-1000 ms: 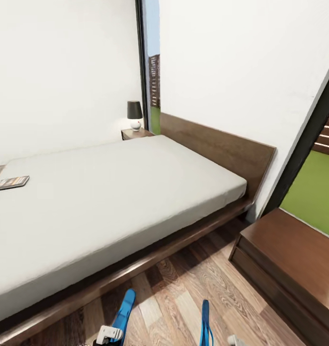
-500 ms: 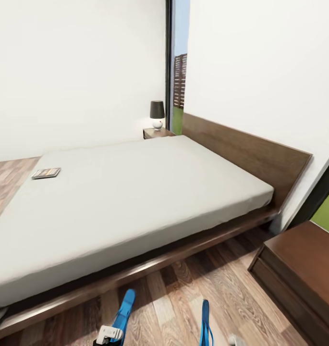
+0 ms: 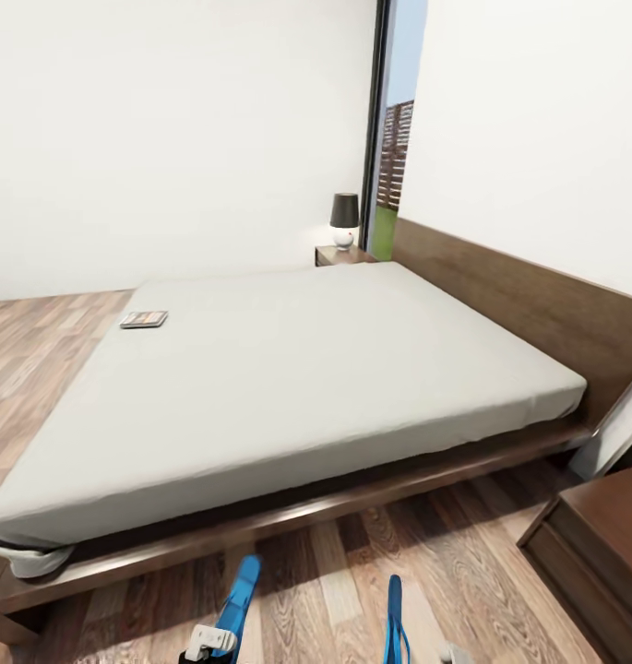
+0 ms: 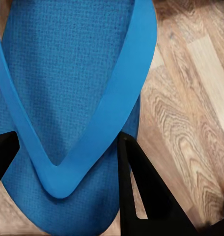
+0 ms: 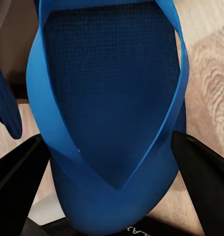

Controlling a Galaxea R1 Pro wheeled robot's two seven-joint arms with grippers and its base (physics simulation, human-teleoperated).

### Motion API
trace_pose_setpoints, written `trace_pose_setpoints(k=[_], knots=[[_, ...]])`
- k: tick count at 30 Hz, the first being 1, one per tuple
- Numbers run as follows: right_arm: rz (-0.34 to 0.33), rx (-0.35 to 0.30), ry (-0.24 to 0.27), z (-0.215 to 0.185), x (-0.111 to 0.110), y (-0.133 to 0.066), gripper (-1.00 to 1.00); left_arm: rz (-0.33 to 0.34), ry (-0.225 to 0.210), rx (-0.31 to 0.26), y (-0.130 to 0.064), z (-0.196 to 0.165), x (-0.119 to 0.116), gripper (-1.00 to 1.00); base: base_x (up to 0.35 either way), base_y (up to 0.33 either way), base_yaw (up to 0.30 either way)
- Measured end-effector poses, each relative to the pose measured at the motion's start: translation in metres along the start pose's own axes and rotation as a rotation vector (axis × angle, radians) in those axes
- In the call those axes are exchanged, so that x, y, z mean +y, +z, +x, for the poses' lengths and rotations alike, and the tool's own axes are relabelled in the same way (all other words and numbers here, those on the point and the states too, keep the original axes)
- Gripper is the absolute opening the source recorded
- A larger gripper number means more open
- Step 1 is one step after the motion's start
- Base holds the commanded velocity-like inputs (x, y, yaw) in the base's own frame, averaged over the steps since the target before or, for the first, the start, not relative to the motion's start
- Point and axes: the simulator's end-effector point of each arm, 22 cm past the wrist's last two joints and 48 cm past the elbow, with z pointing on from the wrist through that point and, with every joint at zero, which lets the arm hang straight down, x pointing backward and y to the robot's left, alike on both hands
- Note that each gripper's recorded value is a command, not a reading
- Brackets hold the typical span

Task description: In the bedroom, move the book from the bed onto either nightstand, and place the two sandals side by side next to the bed.

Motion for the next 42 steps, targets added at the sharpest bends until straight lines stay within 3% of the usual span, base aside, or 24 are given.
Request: trace_pose_setpoints(k=[28, 42], knots=[[0.001, 0.0, 0.0, -0.0003, -0.0007, -0.0006, -1.0, 0.0, 0.0, 0.0, -0.0001, -0.0001, 0.0002, -1.0, 0.0, 0.0, 0.283], [0.002, 0.001, 0.002, 0.0011, -0.0013, -0.0008, -1.0, -0.001, 0.0, -0.001, -0.0001, -0.0002, 0.0003, -1.0, 0.0, 0.0, 0.022]])
